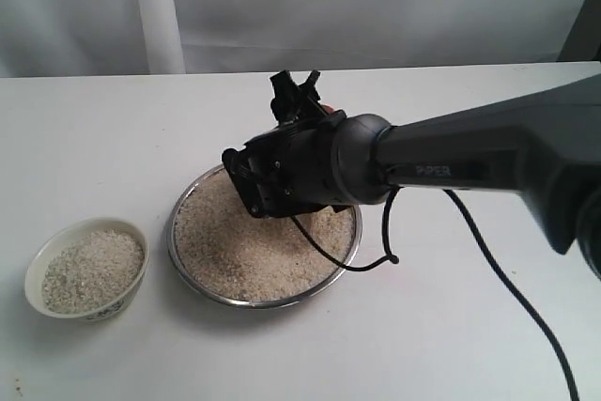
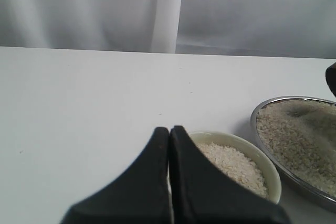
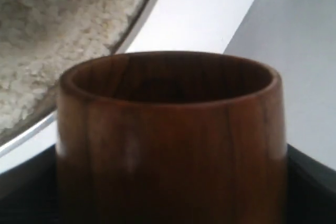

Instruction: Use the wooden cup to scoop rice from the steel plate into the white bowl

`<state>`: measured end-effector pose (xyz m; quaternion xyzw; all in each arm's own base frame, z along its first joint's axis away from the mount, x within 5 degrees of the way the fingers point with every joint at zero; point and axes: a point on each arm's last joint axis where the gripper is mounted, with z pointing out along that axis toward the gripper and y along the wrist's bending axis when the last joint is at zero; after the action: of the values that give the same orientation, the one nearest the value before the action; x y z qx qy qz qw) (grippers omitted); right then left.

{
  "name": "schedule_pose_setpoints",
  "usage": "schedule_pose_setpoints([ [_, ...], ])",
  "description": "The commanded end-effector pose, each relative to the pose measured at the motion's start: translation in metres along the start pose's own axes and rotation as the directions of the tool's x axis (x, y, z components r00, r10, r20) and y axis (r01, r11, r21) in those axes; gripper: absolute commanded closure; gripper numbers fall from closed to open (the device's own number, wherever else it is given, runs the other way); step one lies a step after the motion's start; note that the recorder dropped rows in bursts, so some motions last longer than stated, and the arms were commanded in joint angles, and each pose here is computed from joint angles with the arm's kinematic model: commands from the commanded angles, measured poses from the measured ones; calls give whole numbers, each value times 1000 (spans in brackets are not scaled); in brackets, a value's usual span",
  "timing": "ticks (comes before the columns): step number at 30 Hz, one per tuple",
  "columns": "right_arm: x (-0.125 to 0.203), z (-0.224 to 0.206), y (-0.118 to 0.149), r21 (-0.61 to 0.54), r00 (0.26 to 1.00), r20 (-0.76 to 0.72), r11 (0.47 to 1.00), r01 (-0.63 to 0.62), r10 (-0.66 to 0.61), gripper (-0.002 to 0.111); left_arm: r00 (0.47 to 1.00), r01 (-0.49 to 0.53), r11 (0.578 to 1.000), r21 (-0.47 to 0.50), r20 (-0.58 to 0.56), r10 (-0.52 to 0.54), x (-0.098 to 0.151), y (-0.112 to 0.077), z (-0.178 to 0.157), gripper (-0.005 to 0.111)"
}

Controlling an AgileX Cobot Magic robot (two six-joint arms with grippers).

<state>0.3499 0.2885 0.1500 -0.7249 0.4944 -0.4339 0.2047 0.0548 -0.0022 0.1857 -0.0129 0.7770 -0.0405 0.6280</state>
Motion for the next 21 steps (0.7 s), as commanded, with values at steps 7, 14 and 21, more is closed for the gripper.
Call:
schedule_pose_setpoints([
  [7, -9, 16, 17, -19, 997, -24, 997, 73, -73, 108, 1000, 8, 1000, 7, 11, -8, -2, 0, 0, 107],
  [14, -17, 11, 18, -12, 997, 12, 997, 81, -81, 108, 1000, 8, 1000, 7, 11, -8, -2, 0, 0, 107],
  [21, -36, -1, 20, -2, 992, 95, 996, 86, -85, 108, 1000, 3, 1000, 7, 11, -3, -2, 0, 0, 107],
])
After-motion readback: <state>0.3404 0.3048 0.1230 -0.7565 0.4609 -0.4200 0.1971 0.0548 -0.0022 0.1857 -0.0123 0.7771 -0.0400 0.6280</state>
